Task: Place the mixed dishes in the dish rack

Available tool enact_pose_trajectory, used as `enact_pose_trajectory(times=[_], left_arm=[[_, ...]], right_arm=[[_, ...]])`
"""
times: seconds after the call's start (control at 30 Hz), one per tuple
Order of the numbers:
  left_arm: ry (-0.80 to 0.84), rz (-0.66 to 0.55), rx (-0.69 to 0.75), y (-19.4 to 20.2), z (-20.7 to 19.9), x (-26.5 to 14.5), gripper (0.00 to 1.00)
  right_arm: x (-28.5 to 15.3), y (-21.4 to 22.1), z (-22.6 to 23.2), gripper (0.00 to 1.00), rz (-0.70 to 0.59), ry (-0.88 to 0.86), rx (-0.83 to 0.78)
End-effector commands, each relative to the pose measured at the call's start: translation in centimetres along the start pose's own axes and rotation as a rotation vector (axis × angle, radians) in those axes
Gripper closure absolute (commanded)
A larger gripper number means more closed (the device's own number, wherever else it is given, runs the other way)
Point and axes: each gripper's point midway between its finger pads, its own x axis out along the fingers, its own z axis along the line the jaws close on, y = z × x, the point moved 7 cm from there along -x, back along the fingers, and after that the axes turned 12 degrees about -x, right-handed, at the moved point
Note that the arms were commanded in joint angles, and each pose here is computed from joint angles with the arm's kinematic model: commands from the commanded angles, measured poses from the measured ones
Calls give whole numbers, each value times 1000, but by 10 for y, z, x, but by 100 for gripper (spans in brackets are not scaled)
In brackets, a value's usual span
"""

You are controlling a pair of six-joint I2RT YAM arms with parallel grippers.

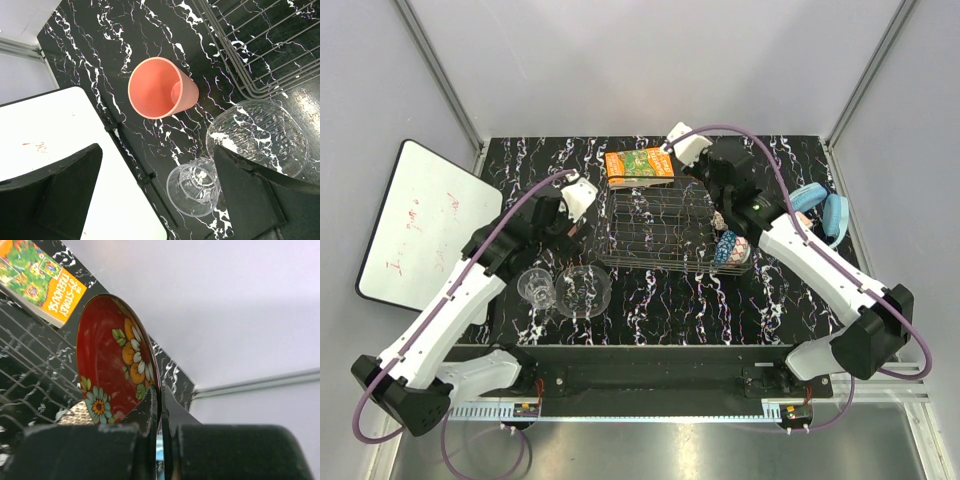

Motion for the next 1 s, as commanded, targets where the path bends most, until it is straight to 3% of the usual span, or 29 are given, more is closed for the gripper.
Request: enact_pose_trajectory(times=[0.0,0.5,0.97], left_arm=[[-20,-75,-28,-16,6,-4,1],[-34,-74,-36,-14,11,-1,1],[-30,-66,-47,-10,10,5,1]], right_arm=[[9,-1,-14,100,-81,110,-170],[21,23,29,100,-201,-32,-447],[21,33,56,100,-243,-127,-505]])
